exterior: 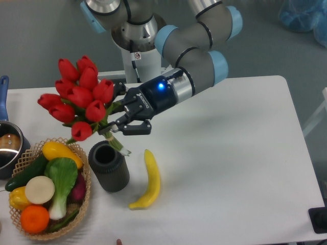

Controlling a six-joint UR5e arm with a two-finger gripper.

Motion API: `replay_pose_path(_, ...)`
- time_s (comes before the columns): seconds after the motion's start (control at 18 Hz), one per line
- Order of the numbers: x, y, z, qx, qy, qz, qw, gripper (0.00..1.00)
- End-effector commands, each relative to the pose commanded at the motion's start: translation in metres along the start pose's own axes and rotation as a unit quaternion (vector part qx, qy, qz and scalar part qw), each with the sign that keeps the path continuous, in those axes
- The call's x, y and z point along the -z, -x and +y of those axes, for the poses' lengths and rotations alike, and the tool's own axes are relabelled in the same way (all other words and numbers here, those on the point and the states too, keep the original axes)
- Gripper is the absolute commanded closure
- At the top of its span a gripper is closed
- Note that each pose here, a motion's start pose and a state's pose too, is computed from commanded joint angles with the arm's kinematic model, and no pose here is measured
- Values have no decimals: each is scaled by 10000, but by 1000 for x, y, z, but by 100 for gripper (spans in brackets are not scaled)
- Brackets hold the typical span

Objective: Insert the flowers into the vase
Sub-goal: 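Lower the tulip stems into the vase opening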

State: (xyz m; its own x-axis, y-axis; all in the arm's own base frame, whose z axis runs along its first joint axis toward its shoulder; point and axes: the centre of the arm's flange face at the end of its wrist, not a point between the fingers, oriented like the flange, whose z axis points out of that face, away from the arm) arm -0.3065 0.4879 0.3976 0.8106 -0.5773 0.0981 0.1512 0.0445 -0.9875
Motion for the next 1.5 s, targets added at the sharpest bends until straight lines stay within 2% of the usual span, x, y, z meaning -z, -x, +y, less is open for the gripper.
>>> replay_pose_path(0.5, -21, -5, 10, 72, -33, 205, 9998, 65)
replay_pose_path(1.5, -18, 4, 32, 262, -27, 177, 9995, 65)
